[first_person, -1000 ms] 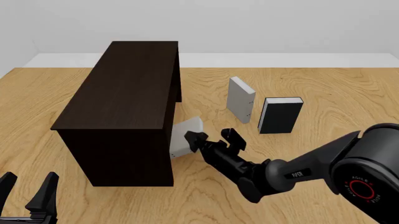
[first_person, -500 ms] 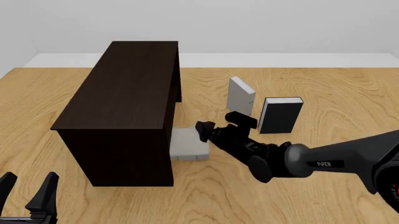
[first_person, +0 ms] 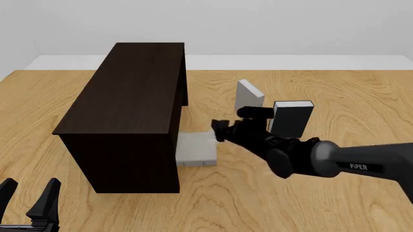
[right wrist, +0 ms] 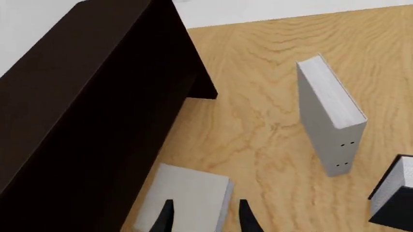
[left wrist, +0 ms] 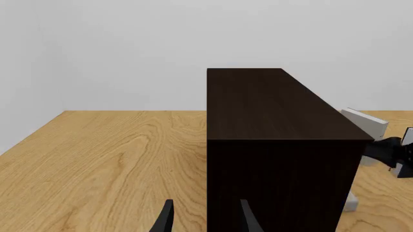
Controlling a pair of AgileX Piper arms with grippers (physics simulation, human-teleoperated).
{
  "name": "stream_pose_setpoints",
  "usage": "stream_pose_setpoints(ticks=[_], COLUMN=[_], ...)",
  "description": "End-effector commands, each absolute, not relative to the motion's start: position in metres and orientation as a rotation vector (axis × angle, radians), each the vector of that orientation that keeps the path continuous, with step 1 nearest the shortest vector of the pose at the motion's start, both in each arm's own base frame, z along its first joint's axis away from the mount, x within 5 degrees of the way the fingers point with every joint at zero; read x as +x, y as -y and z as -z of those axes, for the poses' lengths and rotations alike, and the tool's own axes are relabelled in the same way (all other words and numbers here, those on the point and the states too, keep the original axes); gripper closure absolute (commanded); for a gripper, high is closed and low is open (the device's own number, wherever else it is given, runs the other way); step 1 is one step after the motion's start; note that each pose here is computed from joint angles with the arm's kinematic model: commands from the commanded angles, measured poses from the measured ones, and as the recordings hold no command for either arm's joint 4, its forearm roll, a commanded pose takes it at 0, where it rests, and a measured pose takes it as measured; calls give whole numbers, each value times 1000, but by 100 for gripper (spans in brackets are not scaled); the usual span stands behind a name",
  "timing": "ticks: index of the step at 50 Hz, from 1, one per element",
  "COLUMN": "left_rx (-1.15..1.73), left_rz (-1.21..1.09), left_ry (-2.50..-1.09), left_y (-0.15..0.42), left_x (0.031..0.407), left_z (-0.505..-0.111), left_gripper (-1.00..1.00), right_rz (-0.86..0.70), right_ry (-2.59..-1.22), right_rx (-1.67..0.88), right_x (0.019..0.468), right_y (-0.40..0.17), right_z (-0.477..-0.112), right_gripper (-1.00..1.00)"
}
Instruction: Pick up the book on the right and place it under the cabinet shelf.
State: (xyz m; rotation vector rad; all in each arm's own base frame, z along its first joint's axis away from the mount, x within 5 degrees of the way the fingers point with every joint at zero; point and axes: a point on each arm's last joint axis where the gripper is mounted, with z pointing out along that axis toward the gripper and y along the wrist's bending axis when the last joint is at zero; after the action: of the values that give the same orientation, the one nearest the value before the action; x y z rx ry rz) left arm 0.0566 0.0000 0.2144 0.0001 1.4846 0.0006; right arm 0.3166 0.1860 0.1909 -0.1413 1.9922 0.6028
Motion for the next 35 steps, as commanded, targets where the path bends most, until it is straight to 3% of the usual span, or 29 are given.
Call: stream_pose_setpoints(ticks=[1, 35], left_rx=[0, 0], left_rz=[0, -1], left_ry=[-1485, -1484], left_y=[0, 0], left_x=[57, 57], left_z=[-214, -214], left_gripper=[-100, -100], right_rz=[-519, -393], right_ry=[-1973, -2023], right_rx=[-242, -278], right_x=[309, 328], right_y=[-176, -158], right_z=[-192, -149], right_gripper=[-100, -100])
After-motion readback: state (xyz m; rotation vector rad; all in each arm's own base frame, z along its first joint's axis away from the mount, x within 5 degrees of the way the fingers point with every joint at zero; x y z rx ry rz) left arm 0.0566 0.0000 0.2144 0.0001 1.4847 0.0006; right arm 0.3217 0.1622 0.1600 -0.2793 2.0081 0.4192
